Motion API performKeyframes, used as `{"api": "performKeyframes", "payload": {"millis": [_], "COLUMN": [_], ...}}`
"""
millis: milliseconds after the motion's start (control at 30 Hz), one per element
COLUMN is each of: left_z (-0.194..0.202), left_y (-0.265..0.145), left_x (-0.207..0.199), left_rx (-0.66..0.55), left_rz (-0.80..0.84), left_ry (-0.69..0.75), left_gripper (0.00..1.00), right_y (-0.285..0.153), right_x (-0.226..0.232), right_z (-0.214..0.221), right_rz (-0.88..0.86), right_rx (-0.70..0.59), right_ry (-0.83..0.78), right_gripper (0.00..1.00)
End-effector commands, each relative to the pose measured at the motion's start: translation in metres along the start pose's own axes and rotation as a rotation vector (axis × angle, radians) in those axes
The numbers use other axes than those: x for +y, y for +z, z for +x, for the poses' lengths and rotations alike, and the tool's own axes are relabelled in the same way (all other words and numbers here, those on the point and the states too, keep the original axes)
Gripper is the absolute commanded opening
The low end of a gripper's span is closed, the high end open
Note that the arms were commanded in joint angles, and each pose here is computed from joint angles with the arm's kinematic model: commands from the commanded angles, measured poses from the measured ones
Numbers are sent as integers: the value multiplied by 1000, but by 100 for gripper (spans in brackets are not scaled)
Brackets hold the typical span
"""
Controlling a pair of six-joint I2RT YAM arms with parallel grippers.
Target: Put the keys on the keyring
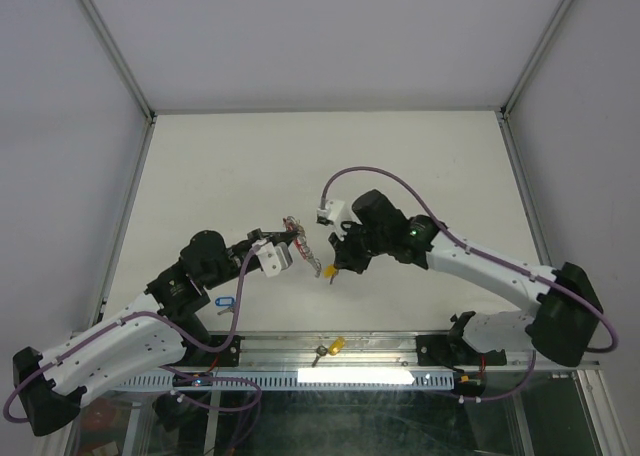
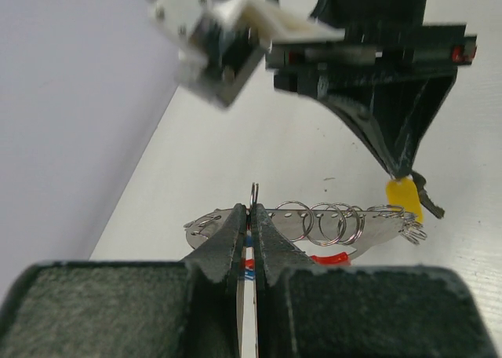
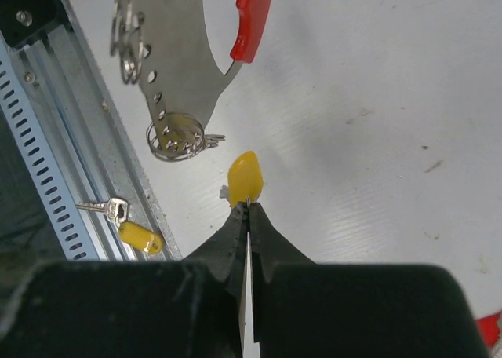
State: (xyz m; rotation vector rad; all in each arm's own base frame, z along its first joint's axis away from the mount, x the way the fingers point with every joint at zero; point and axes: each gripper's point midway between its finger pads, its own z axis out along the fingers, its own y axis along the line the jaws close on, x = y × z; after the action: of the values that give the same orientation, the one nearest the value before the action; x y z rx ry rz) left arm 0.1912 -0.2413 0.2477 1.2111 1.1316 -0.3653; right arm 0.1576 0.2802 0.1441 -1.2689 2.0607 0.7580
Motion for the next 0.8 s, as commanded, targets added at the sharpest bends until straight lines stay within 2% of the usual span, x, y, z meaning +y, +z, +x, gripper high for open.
{"api": "performKeyframes", "payload": {"millis": [0,133,233,500,633,767], "left_z": [-36,-34,-33,-33,-34,-33], "left_y": [-2,-2,-3,-3,-3,-3], "left_x": [24,27,29,29,29,29], "left_rx": [-100,-93,-86,-89,-91,-90], "left_rz": [-58,-69,-78,-75,-78,-73], "left_ry": [15,17,18,21,22,23], "left_gripper": [0,0,0,0,0,0], "right_y": [17,39,55,81,84,82], "right_x": [28,38,32,-11,-28,-32], "right_z": [12,17,32,72,80,75], "right_rz": [-190,-242,-215,24,121,137], "right_rx": [151,83,117,241,259,231], "right_ry": [69,116,154,272,290,302], "right_gripper": [0,0,0,0,0,14]}}
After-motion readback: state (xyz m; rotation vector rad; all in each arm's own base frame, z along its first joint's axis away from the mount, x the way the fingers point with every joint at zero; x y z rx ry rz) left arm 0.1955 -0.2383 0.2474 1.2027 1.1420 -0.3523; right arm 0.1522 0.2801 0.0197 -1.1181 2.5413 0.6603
